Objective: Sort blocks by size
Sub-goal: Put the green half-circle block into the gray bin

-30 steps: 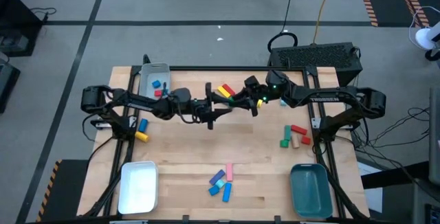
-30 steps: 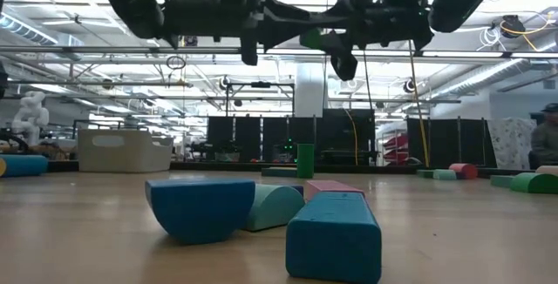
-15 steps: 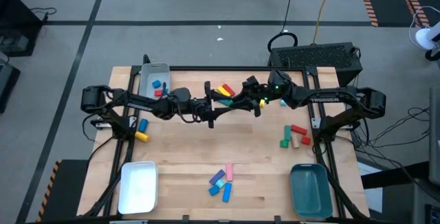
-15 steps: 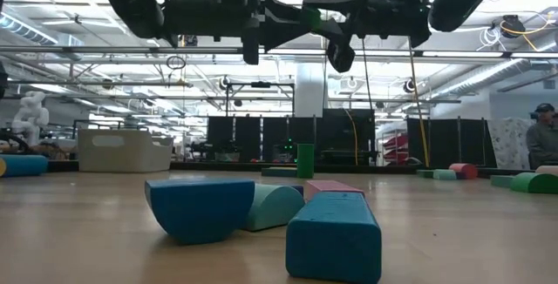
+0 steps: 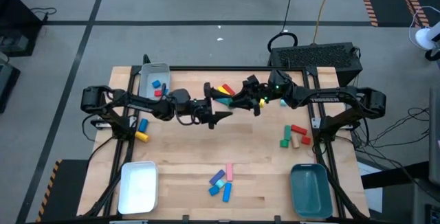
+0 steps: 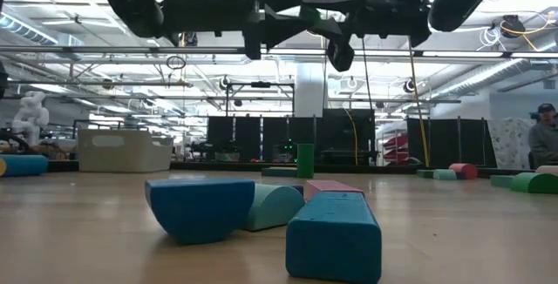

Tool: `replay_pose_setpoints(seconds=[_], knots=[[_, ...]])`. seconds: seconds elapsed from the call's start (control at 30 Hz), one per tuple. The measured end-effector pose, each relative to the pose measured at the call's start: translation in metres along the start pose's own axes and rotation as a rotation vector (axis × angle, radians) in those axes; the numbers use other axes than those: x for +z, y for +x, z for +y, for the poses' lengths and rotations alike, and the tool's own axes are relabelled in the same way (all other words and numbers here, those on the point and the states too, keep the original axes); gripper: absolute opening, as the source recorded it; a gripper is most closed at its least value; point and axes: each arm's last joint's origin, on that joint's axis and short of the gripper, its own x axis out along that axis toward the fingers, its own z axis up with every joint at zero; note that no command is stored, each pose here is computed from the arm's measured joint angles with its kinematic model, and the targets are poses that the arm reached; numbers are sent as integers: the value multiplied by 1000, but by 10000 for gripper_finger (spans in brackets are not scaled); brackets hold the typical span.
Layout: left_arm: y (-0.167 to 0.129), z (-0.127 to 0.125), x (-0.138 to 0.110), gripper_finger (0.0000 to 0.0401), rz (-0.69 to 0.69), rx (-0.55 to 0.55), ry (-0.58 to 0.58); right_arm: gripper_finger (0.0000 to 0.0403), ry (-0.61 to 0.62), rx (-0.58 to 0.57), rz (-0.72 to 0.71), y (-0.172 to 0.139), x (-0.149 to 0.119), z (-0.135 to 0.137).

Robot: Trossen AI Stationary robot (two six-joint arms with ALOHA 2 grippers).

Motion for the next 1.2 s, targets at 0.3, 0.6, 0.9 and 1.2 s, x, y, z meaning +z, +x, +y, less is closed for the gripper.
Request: replay_pose_setpoints(seconds=[0.3,0.6,0.9,1.2], knots=[[5,1,0,318,-12,17,1,111,-21,8,-36,4,0,7],[13,0,-2,242,-2,19,-41,111,-20,10,-33,5,-1,8],[13,0,-3,182,5,29,-38,111,-14,13,-30,5,-1,8],[13,0,-3,175,58,63,-51,133,-12,4,-29,4,-1,7]])
